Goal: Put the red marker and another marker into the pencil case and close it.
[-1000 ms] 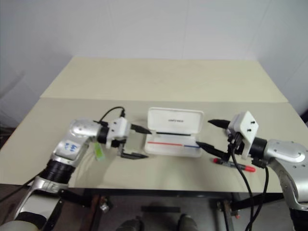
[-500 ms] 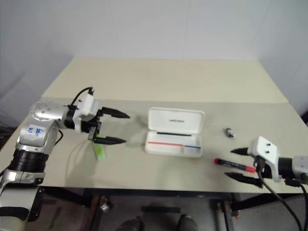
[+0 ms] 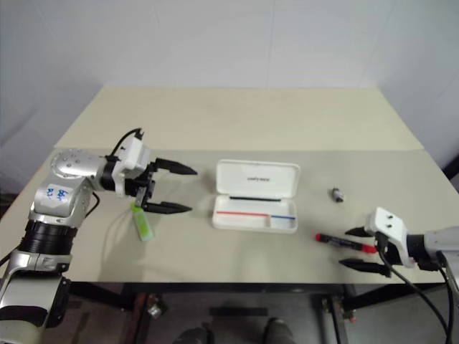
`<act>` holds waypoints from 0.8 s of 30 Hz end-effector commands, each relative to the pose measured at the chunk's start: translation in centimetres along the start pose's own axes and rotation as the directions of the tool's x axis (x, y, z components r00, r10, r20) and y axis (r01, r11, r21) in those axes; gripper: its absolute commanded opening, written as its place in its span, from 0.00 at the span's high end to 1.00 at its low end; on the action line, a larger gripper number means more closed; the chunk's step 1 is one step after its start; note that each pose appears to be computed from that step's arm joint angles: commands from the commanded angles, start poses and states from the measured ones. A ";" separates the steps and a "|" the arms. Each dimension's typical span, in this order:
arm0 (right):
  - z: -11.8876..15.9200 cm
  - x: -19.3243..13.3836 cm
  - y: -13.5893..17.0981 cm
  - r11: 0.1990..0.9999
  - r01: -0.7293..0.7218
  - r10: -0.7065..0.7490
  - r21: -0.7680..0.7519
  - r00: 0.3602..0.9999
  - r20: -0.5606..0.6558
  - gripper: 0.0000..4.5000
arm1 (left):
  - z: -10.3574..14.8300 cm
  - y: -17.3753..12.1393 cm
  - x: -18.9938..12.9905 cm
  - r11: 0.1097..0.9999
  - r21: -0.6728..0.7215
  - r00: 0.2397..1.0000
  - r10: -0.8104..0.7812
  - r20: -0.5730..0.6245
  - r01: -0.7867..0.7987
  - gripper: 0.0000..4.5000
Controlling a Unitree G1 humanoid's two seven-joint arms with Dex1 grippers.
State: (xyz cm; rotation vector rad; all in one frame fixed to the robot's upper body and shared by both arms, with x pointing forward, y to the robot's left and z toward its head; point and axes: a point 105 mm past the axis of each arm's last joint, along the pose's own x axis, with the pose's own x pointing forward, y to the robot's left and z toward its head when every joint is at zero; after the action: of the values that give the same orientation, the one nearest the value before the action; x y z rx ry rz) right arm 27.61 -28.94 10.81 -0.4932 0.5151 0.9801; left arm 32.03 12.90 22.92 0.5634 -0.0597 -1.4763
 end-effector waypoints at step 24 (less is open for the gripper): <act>10.5 2.0 0.0 0.955 -0.033 0.061 -0.294 0.994 0.087 0.87 | -0.2 -0.2 -1.3 0.996 0.059 0.997 0.073 -0.019 -0.071 0.00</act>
State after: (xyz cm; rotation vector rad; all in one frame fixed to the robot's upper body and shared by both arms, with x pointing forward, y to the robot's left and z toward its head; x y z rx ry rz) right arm 30.37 -22.78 17.07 -0.6789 0.3269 1.0998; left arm 31.70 13.63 22.26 0.5984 -0.0720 -1.4368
